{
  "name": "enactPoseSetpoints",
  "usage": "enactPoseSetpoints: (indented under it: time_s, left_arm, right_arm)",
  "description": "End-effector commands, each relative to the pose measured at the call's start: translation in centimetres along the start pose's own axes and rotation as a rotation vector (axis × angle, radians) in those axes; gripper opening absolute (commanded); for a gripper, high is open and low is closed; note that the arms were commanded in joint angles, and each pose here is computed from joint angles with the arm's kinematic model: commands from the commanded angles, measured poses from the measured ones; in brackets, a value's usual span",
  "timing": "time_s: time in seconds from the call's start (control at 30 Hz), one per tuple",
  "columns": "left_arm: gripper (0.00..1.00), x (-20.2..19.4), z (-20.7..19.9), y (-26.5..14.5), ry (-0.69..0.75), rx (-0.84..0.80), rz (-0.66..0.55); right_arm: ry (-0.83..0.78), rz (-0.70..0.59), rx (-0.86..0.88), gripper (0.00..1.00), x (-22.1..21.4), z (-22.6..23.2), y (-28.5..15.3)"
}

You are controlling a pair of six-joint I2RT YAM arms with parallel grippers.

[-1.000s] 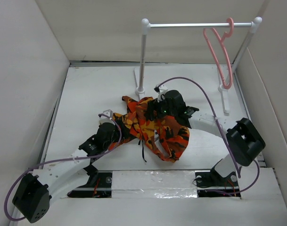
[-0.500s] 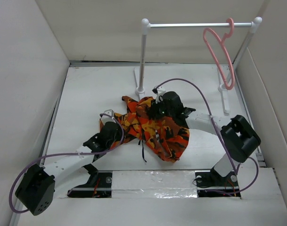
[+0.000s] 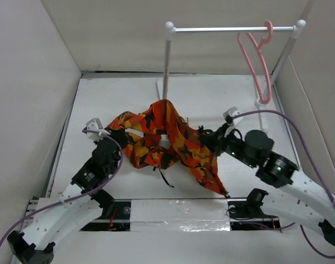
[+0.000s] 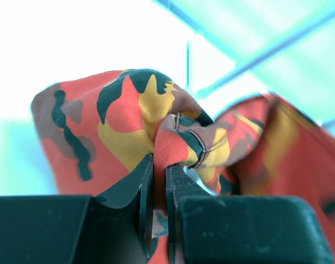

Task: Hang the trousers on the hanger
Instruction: Flatten out the trousers at the center of the board.

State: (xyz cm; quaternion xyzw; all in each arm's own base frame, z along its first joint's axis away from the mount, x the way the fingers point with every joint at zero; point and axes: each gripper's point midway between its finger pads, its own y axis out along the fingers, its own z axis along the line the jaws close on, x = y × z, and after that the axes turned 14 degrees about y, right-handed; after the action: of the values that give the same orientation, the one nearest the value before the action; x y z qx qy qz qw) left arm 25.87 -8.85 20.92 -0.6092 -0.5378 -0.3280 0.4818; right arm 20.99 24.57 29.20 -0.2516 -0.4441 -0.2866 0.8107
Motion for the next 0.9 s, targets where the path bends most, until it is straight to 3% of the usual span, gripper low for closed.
enactPoseSetpoints:
  time_s: [0.0,0.1,0.23,0.33,0.37,0.53,0.63,0.7,0.77,0.87]
  left_arm:
    - [0.0,4.5,1.5,-1.1,-0.071,0.086,-0.126]
    - [0.0,6.6,2.4,-2.2,-0.112,0.122,-0.169]
    - [0.0,10.2,2.5,-4.1,-0.177,0.097,-0.261]
    - [0.03,11.0,0.5,-3.3,-0.13,0.04,-0.271]
    - [0.06,9.7,-0.5,-1.6,-0.057,0.049,-0.223]
    - [0.14,8.1,-6.4,3.9,0.067,0.002,-0.12]
    - [0.34,6.3,-9.2,8.4,0.122,-0.035,-0.062]
    - [0.44,3.0,-10.0,11.3,0.186,-0.005,0.023]
    - [0.54,2.9,-11.2,12.8,0.203,-0.001,0.043]
    - [0.62,4.2,-12.6,10.8,0.212,-0.041,0.02]
  right_arm:
    - [0.015,-0.007,-0.053,0.0,1.4,0.2,-5.0]
    - [0.033,0.017,-0.026,0.0,2.5,1.4,-8.7]
    - [0.102,-0.085,-0.012,0.0,6.3,2.2,-13.5]
    - [0.148,-0.127,-0.227,0.0,5.8,-1.9,-13.7]
    - [0.144,-0.102,-0.311,0.0,4.3,-3.6,-13.2]
    - [0.119,-0.224,-0.785,0.0,3.3,-12.1,-12.2]
    - [0.146,-0.279,-0.858,0.0,4.7,-14.3,-10.8]
    - [0.171,-0.328,-0.891,0.0,5.4,-16.2,-9.0]
    - [0.208,-0.359,-0.988,0.0,5.1,-20.7,-8.5]
    - [0.276,-0.45,-1.083,0.0,6.1,-25.9,-9.5]
